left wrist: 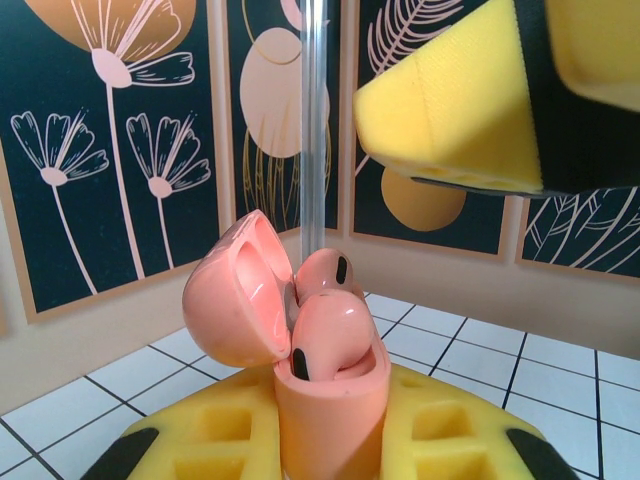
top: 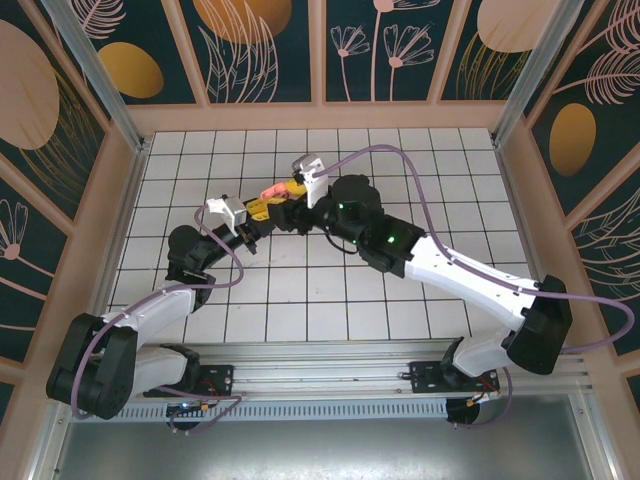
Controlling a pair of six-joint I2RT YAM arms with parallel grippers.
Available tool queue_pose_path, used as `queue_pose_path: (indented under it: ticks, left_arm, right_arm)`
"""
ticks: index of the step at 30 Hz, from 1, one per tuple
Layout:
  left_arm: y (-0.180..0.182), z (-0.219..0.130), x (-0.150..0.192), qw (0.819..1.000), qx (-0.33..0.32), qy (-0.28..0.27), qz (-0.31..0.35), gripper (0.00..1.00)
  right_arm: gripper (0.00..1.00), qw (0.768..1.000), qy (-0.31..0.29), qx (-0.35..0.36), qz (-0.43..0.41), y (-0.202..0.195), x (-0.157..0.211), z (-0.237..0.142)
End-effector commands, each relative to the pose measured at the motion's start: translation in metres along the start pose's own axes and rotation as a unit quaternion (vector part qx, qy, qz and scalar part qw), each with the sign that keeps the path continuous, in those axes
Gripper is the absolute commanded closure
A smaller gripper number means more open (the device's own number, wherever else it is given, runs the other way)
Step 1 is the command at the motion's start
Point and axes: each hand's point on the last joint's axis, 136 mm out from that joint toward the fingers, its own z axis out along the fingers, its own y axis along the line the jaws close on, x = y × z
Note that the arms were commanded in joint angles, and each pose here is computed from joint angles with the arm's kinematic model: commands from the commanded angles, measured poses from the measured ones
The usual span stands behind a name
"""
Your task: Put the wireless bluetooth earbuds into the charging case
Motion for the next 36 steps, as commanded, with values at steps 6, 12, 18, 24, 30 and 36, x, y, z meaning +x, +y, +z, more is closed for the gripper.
queue_pose_path:
  ticks: [6,12,18,24,30,36]
  left_arm:
    - [-0.006,0.001,-0.023,0.999,0.012,-0.029,0.029,0.87]
    - [-0.012,0.001,-0.023,0.999,0.031,-0.027,0.029,0.87]
    - [-0.024,0.002,-0.024,0.997,0.069,-0.021,0.020,0.87]
    - [-0.028,0.001,-0.027,0.996,0.080,-0.022,0.020,0.87]
    - [-0.028,0.001,-0.027,0.997,0.076,-0.018,0.020,0.87]
    - [-0.024,0.002,-0.023,0.998,0.065,-0.009,0.019,0.86]
  right_arm:
    - [0.39,0.998,-0.013,-0.003,0.060,-0.021,-0.012,-0.018]
    - [0.36,0.995,0.007,-0.046,0.089,-0.022,-0.006,-0.015]
    - [0.35,0.981,0.041,-0.143,0.126,-0.012,-0.007,-0.007]
    - [0.35,0.969,0.068,-0.197,0.134,-0.001,-0.004,0.005]
    - [0.37,0.954,0.075,-0.254,0.138,0.011,-0.008,0.004]
    - [0.41,0.950,0.062,-0.275,0.133,0.019,-0.012,-0.012]
